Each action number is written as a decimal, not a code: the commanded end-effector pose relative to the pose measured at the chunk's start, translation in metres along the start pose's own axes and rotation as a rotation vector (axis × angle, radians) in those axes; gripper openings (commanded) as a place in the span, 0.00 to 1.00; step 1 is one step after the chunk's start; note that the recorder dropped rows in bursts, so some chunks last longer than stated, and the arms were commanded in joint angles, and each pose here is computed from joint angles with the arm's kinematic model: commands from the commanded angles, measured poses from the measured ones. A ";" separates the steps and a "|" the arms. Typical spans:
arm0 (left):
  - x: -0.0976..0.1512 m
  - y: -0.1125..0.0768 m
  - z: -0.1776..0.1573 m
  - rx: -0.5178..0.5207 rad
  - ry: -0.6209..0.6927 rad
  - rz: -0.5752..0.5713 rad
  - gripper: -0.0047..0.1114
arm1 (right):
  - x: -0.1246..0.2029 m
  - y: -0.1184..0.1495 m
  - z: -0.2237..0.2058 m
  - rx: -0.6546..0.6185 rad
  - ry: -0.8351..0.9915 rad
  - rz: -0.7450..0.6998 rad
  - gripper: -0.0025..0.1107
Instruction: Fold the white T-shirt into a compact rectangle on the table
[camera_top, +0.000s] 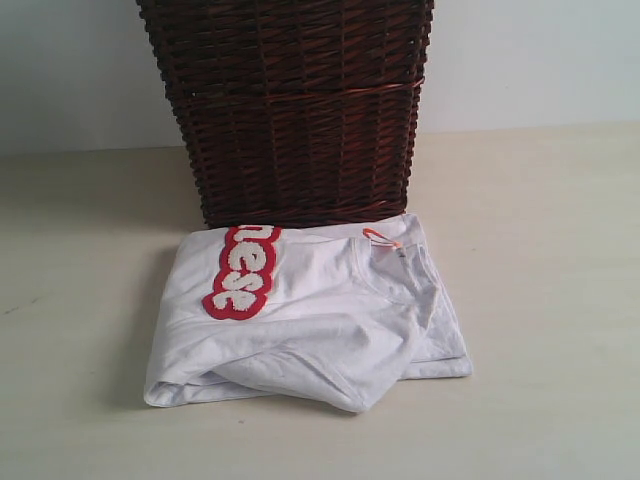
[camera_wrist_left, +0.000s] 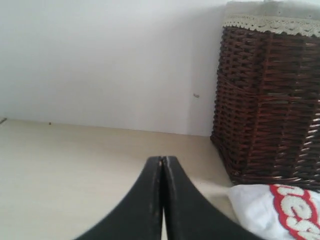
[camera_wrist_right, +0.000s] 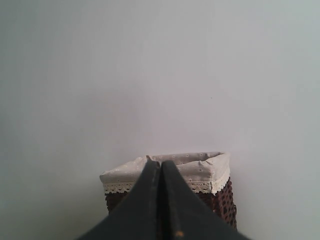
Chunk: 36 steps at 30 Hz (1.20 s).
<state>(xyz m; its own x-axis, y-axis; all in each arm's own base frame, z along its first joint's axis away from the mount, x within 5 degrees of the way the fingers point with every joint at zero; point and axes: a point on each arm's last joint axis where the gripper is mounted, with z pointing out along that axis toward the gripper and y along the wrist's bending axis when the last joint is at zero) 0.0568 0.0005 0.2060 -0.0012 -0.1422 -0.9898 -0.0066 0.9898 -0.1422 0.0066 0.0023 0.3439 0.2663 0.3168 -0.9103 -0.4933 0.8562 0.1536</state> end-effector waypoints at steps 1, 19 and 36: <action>0.011 0.003 -0.001 -0.036 0.110 0.046 0.04 | 0.000 0.000 -0.001 0.003 -0.004 -0.008 0.02; 0.024 0.006 -0.004 -0.094 0.258 0.015 0.04 | 0.000 0.000 -0.001 0.003 -0.004 -0.007 0.02; 0.024 0.006 -0.004 -0.094 0.258 0.015 0.04 | 0.000 0.000 -0.001 0.004 -0.004 -0.015 0.02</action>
<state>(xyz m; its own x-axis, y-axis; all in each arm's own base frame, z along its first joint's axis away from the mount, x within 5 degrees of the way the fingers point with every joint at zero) 0.0531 0.0036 0.1797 -0.2708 -0.1278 -0.9541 -0.0982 0.9896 -0.1047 0.0066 0.0023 0.3439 0.2663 0.3168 -0.9103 -0.4933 0.8562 0.1536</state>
